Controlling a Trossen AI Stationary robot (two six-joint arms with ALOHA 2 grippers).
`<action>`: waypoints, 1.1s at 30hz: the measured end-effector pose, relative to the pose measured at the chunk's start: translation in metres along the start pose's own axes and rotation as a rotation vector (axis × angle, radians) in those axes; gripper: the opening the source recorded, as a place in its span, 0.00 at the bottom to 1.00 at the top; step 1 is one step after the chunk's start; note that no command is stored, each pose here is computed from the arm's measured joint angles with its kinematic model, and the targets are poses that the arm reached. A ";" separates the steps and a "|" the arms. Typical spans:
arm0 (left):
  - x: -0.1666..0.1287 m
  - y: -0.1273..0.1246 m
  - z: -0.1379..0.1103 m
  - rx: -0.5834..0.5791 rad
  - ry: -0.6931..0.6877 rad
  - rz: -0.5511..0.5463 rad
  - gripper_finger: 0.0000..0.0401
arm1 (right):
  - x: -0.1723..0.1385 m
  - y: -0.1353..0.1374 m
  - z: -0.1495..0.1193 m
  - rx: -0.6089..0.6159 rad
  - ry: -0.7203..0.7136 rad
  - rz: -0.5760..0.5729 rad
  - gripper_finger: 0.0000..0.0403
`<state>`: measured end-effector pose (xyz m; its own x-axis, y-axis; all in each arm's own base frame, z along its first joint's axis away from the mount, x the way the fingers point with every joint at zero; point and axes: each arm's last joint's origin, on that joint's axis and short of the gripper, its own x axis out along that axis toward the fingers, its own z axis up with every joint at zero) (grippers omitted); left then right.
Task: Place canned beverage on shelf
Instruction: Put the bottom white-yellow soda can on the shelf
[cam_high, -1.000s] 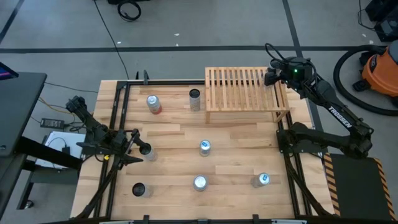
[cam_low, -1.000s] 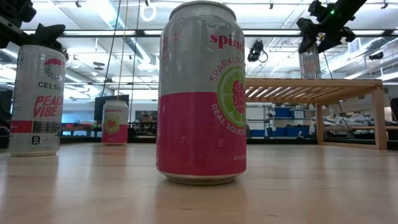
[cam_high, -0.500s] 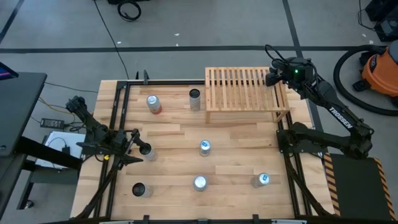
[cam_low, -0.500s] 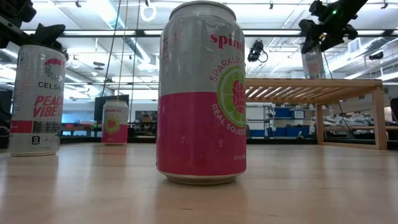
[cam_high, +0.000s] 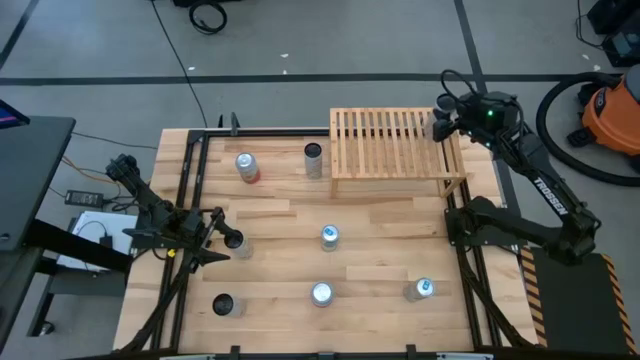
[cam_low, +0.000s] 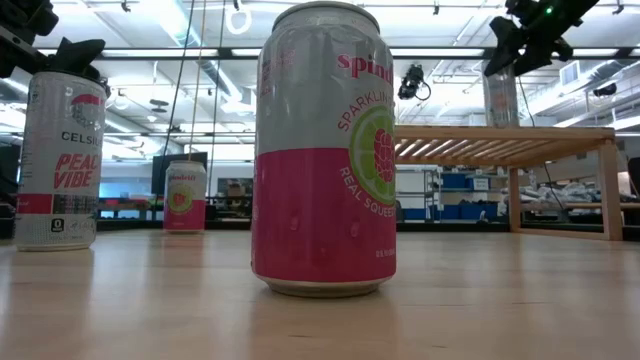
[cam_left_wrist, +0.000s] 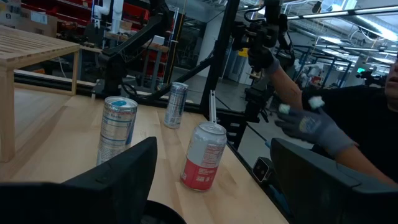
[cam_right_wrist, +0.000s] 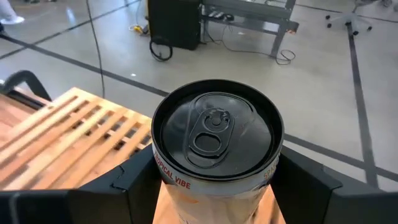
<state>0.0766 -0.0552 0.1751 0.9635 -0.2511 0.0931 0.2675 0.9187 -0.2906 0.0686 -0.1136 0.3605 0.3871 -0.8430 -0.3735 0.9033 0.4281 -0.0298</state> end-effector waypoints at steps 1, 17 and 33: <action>0.000 0.000 0.000 0.000 0.000 0.000 0.79 | -0.001 0.000 -0.001 -0.004 0.004 0.001 0.64; 0.000 0.000 0.000 0.001 0.000 0.000 0.79 | -0.002 -0.002 0.004 0.082 -0.042 0.015 0.64; 0.000 0.000 0.000 0.000 0.000 0.000 0.79 | 0.010 0.001 -0.010 0.095 -0.056 -0.065 0.65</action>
<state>0.0767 -0.0552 0.1751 0.9636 -0.2508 0.0927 0.2671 0.9188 -0.2907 0.0712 -0.1181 0.3480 0.3345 -0.8859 -0.3215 0.9393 0.3412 0.0369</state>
